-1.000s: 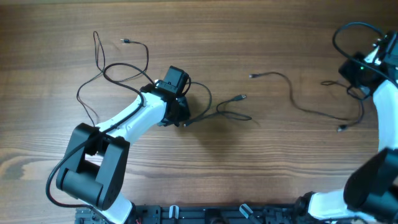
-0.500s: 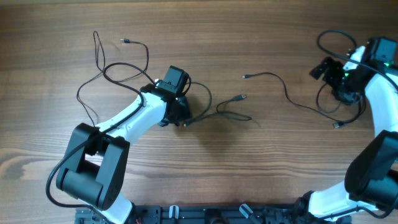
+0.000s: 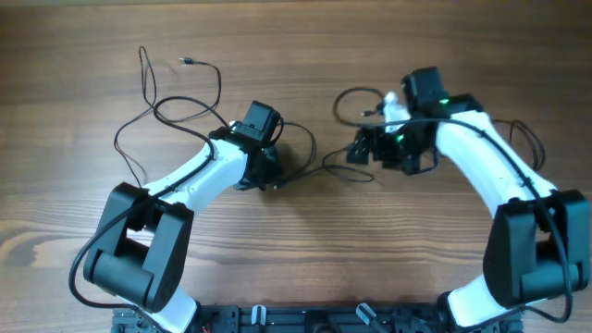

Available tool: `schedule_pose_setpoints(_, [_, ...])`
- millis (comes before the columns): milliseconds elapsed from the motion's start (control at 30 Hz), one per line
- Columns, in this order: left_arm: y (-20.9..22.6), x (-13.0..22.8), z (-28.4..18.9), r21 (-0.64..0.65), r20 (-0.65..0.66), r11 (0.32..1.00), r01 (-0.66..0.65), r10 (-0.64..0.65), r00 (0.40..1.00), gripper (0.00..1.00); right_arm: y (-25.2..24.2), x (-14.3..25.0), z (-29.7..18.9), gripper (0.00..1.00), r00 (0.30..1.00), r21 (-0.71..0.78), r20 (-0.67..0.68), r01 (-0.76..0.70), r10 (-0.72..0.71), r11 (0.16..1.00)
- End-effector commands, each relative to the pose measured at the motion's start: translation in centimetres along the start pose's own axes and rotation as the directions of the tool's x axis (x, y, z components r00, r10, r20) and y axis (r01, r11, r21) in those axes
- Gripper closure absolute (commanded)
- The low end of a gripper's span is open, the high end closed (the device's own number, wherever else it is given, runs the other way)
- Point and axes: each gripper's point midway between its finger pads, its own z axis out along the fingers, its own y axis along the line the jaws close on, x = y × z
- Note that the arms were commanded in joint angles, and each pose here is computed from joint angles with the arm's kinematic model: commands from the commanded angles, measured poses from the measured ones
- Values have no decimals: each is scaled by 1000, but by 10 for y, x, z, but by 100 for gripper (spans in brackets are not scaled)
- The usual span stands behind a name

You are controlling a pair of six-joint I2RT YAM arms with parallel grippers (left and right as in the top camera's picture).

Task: Untangle cables

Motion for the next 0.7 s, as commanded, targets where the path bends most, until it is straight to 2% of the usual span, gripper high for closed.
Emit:
schedule_pose_setpoints(0, [8, 5, 6, -25, -14, 1000, 4, -4, 1000, 96, 42, 28, 22, 32, 991, -131, -94, 77, -90, 988])
schedule_pose_setpoints(100, [-2, 11, 6, 34, -52, 999, 5, -3, 999, 96, 59, 38, 40, 34, 981, -145, -97, 154, -169, 977])
schedule_pose_setpoints(133, [-5, 13, 6, 49, -66, 999, 6, -3, 998, 96, 62, 42, 45, 37, 984, -144, -104, 127, -143, 981])
schedule_pose_setpoints(200, [-10, 18, 5, 80, -93, 997, 8, -1, 996, 96, 64, 45, 51, 55, 989, -143, -109, 82, -98, 986])
schedule_pose_setpoints(233, [-15, 22, 4, 104, -113, 994, 11, 1, 994, 96, 63, 45, 53, 62, 991, -143, -108, 60, -76, 988])
schedule_pose_setpoints(267, [-18, 25, 4, 122, -130, 992, 13, 3, 992, 96, 62, 47, 56, 64, 992, -152, -109, 49, -66, 987])
schedule_pose_setpoints(300, [-21, 29, 3, 142, -154, 990, 17, 5, 988, 96, 62, 47, 58, 63, 992, -158, -108, 52, -69, 986])
schedule_pose_setpoints(367, [-26, 35, 0, 175, -190, 984, 25, 9, 982, 96, 65, 39, 56, 54, 994, -185, -75, 67, -82, 980])
schedule_pose_setpoints(433, [-36, 42, -3, 229, -230, 973, 35, 19, 973, 96, 75, 29, 50, 40, 995, -270, -45, 74, -90, 960])
schedule_pose_setpoints(467, [-40, 45, -5, 251, -248, 967, 41, 23, 969, 96, 70, 21, 49, 32, 998, -250, -21, 55, -62, 967])
schedule_pose_setpoints(533, [-43, 46, -6, 269, -258, 962, 44, 28, 966, 96, 50, 10, 50, 27, 1000, -157, 16, -16, 18, 987])
schedule_pose_setpoints(600, [-43, 47, -6, 271, -261, 961, 45, 28, 965, 96, 44, 8, 52, 29, 996, -116, 23, -82, 85, 990])
schedule_pose_setpoints(667, [-45, 48, -7, 278, -267, 959, 47, 30, 963, 96, 39, 13, 60, 41, 979, -59, 26, -202, 204, 978])
